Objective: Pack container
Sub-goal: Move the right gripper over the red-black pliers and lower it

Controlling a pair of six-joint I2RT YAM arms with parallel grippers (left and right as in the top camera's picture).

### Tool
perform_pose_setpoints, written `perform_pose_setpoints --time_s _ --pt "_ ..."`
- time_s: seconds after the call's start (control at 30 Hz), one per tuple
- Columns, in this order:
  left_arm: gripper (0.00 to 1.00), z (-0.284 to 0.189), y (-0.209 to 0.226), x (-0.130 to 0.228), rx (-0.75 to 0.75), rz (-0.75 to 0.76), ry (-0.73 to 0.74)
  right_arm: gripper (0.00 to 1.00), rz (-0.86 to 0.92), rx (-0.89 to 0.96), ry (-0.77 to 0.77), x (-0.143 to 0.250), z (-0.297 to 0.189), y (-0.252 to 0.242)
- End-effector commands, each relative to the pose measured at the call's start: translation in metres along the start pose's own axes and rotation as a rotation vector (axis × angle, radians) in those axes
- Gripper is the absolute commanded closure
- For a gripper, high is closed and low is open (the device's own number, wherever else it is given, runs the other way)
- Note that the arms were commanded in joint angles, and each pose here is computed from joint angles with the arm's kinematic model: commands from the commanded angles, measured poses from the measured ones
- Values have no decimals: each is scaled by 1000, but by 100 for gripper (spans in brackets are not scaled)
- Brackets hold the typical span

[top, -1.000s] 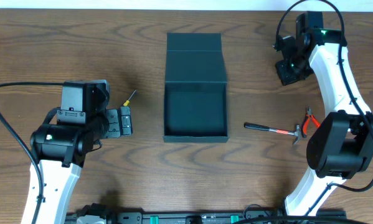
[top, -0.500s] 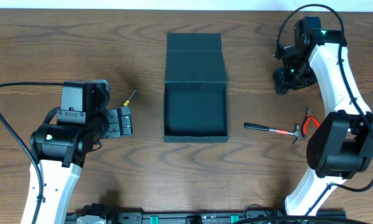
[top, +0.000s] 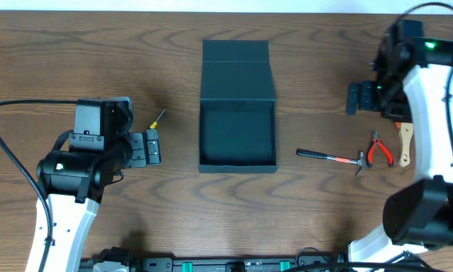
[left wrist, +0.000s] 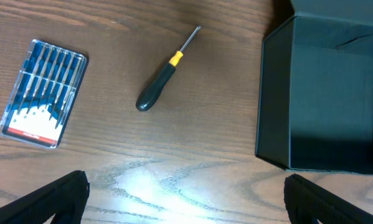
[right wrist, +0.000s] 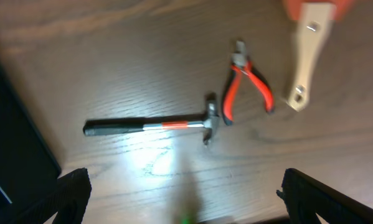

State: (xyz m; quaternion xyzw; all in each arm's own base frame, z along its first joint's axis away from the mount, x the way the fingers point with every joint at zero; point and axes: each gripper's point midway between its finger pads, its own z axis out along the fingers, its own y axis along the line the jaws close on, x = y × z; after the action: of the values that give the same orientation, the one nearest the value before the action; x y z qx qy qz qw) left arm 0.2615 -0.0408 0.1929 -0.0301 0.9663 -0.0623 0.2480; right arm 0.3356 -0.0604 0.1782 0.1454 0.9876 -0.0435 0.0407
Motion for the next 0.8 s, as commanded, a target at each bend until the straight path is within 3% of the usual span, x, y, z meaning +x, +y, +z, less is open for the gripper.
perform_pose_setpoints --time_s 0.0,0.37,0.77 --pt "2 -6 -3 -5 11 13 -18 1 150 29 -22 -5 1 -15" --pt "2 -5 -2 -1 7 12 0 1 227 0 73 19 83 -44" --pt "1 -5 -2 1 6 12 6 7 244 -5 12 13 115 -39"
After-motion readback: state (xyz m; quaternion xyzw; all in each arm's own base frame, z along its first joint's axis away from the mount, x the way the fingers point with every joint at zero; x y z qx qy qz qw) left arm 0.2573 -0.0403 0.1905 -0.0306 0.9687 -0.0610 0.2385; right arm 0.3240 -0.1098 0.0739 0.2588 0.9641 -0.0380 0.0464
